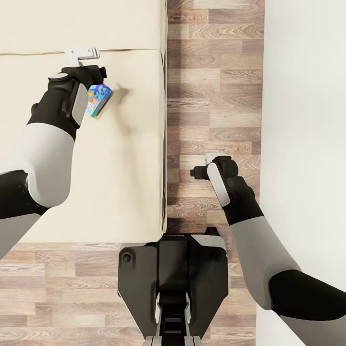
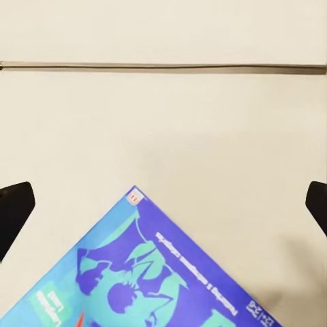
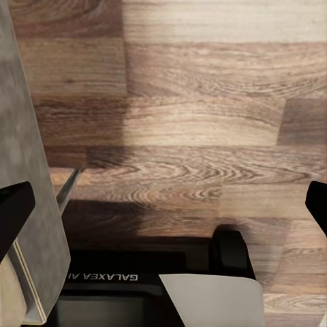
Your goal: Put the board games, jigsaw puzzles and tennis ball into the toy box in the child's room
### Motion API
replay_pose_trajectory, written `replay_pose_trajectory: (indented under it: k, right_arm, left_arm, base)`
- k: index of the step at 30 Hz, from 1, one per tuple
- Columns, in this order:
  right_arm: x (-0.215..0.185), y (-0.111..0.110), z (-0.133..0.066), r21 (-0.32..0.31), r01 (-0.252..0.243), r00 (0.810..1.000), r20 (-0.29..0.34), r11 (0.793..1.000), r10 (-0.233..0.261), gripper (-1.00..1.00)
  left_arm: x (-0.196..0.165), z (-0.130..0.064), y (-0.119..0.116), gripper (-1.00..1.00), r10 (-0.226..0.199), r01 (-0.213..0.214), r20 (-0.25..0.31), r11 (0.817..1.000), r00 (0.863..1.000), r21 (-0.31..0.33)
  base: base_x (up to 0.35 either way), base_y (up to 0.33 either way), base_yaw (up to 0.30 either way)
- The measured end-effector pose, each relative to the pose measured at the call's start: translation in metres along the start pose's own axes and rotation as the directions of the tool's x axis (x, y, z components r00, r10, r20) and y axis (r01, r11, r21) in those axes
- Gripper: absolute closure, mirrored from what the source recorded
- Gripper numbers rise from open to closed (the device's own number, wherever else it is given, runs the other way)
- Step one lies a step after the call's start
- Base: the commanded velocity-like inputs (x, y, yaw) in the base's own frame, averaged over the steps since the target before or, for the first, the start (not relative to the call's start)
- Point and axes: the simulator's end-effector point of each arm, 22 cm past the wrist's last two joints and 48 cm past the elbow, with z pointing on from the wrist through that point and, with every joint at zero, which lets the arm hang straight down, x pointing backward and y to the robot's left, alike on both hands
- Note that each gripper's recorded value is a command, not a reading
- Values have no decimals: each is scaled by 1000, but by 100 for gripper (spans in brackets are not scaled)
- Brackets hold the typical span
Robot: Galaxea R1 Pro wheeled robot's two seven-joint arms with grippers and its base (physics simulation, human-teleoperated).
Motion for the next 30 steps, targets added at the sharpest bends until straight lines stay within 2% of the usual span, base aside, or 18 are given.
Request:
replay_pose_trajectory:
  k: [8,30]
  right_arm:
    - [0,0,0,0,-1,1000,0,1000,1,-100]
    - [0,0,0,0,-1,1000,-1,1000,1,-100]
  left_arm:
    - [-3,0,1,-100,-1,1,7,1000,1000,-1]
    - [-10,-2,-3,-100,-4,4,23,1000,1000,3]
  base:
    - [0,80,0]
    - [0,4,0]
